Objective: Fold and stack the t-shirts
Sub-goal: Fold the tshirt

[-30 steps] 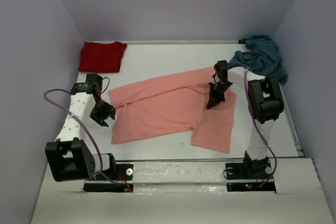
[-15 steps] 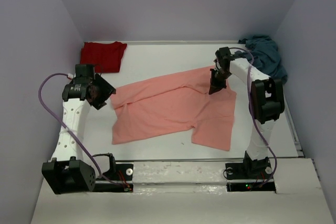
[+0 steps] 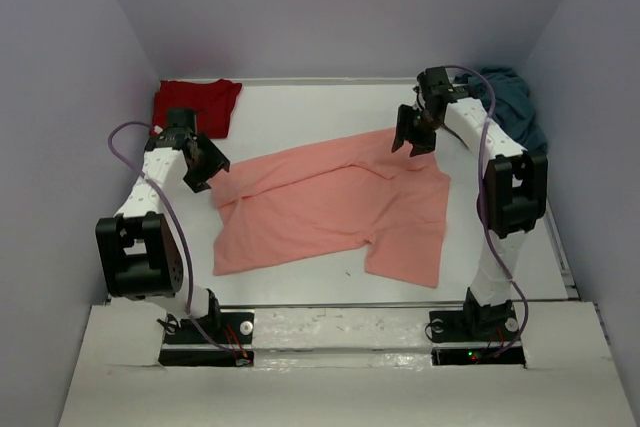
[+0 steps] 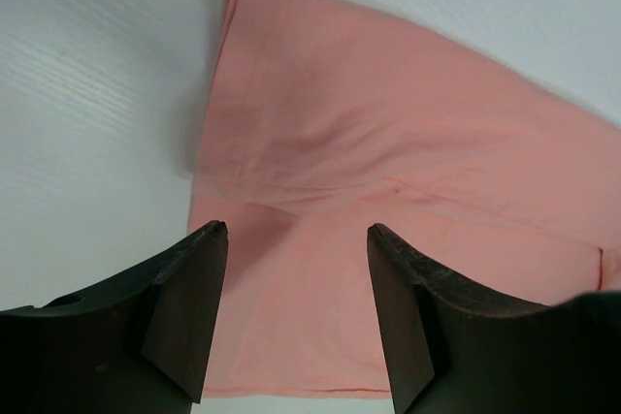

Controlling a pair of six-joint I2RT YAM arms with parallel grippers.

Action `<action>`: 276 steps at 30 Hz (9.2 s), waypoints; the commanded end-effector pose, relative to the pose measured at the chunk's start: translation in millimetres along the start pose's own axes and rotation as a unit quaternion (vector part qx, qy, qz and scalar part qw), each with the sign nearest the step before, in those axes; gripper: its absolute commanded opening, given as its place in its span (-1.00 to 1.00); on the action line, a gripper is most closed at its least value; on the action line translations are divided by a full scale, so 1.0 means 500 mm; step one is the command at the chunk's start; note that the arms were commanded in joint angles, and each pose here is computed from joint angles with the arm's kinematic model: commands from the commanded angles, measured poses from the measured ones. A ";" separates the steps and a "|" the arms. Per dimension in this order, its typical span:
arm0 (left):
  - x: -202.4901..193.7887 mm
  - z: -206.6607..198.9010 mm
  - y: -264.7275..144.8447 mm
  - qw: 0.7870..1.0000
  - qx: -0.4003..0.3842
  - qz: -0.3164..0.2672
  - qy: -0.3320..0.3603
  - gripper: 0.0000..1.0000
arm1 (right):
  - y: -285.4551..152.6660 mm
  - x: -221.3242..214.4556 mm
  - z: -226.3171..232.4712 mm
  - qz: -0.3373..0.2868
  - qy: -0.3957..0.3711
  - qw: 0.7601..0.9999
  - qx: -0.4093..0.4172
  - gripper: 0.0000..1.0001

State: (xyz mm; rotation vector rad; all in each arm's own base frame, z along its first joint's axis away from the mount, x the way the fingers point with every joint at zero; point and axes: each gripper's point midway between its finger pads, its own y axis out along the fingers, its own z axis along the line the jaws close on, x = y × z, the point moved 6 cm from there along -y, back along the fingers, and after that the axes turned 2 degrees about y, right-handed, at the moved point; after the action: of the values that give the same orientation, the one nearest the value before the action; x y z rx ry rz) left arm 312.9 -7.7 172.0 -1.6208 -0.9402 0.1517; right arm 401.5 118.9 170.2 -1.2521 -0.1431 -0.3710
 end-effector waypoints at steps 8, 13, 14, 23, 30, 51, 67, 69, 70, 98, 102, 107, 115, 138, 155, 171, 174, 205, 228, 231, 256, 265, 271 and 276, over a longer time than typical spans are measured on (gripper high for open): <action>0.095 -0.043 0.070 1.000 -0.013 -0.020 0.005 0.31 | 0.042 0.136 -0.013 -0.099 -0.003 0.995 -0.018 -0.32; 0.127 -0.050 0.077 1.000 0.004 -0.024 0.016 0.30 | 0.091 0.168 -0.037 -0.103 0.010 0.994 -0.028 -1.00; 0.130 -0.049 0.077 1.000 0.008 -0.023 0.017 0.30 | 0.094 0.175 -0.035 -0.106 0.010 0.994 -0.026 -1.00; 0.099 -0.018 0.141 0.999 0.032 0.038 0.006 -0.22 | 0.147 0.169 -0.050 -0.085 0.013 0.996 -0.037 -1.00; 0.071 -0.013 0.140 0.998 0.019 0.054 -0.007 -1.00 | 0.163 0.159 -0.075 -0.076 0.014 0.996 -0.055 -1.00; 0.082 -0.004 0.201 0.997 0.051 0.057 0.001 -1.00 | 0.184 0.122 -0.119 -0.053 0.036 0.990 -0.126 -1.00; 0.167 -0.053 0.295 0.996 0.054 0.056 0.039 -1.00 | 0.163 0.070 -0.190 -0.046 0.049 0.964 -0.257 -1.00; 0.176 -0.058 0.304 0.996 0.053 0.057 0.044 -1.00 | 0.161 0.059 -0.197 -0.040 0.055 0.961 -0.267 -1.00; 0.186 -0.065 0.312 0.996 0.051 0.055 0.046 -1.00 | 0.163 0.047 -0.201 -0.031 0.057 0.960 -0.272 -1.00; 0.295 -0.230 -0.087 0.966 -0.159 -0.137 0.149 -0.97 | -0.087 0.163 -0.052 -0.233 0.025 0.969 -0.074 -0.44; 0.219 -0.222 -0.115 0.959 -0.194 -0.122 0.166 -0.39 | -0.147 0.142 -0.014 -0.248 0.004 0.969 -0.001 0.25; 0.081 -0.190 -0.084 0.951 -0.255 -0.054 0.167 -0.52 | -0.111 0.043 -0.025 -0.168 0.035 0.985 0.028 0.26; -0.080 -0.253 -0.039 0.910 -0.351 0.051 0.214 -1.00 | -0.091 -0.075 -0.032 -0.087 0.053 0.992 0.079 0.37; -0.355 -0.618 -0.037 0.816 -0.454 0.171 0.314 -0.93 | -0.038 -0.117 -0.152 -0.041 0.207 0.971 0.112 0.30; -0.472 -0.604 -0.011 0.826 -0.387 0.199 0.357 -0.03 | -0.011 -0.089 -0.236 -0.070 0.230 0.969 0.057 0.28; -0.536 -0.595 0.093 0.828 -0.352 0.245 0.362 0.02 | -0.004 -0.066 -0.258 -0.081 0.237 0.967 0.054 0.27; -0.542 -0.595 0.107 0.829 -0.346 0.243 0.365 0.01 | -0.005 -0.065 -0.258 -0.081 0.236 0.967 0.055 0.26; -0.542 -0.662 0.163 0.836 -0.352 0.206 0.367 -0.01 | 0.000 -0.057 -0.252 -0.073 0.236 0.966 0.070 0.26; -0.543 -0.663 0.167 0.834 -0.346 0.215 0.372 -0.95 | 0.000 -0.063 -0.262 -0.075 0.239 0.966 0.061 0.26; -0.539 -0.664 0.152 0.832 -0.350 0.221 0.369 -0.95 | -0.001 -0.062 -0.262 -0.076 0.239 0.966 0.061 0.26; -0.494 -0.676 0.060 0.824 -0.382 0.240 0.344 -0.95 | 0.044 -0.070 -0.284 -0.059 0.248 0.966 0.041 -1.00; -0.483 -0.686 0.047 0.821 -0.391 0.242 0.339 -0.95 | 0.022 -0.060 -0.273 -0.069 0.245 0.966 0.051 -1.00; -0.482 -0.685 0.044 0.819 -0.393 0.245 0.338 -0.95 | -0.007 -0.043 -0.258 -0.076 0.243 0.965 0.064 -1.00; -0.482 -0.684 0.042 0.818 -0.394 0.249 0.336 -0.95 | -0.036 -0.033 -0.244 -0.088 0.235 0.965 0.077 -1.00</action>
State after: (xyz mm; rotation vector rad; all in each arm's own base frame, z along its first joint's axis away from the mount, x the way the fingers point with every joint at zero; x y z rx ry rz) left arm 358.8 -422.2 100.0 -2.3308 0.0556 -0.4177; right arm 359.1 4.1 106.3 -1.0130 0.2079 -0.7375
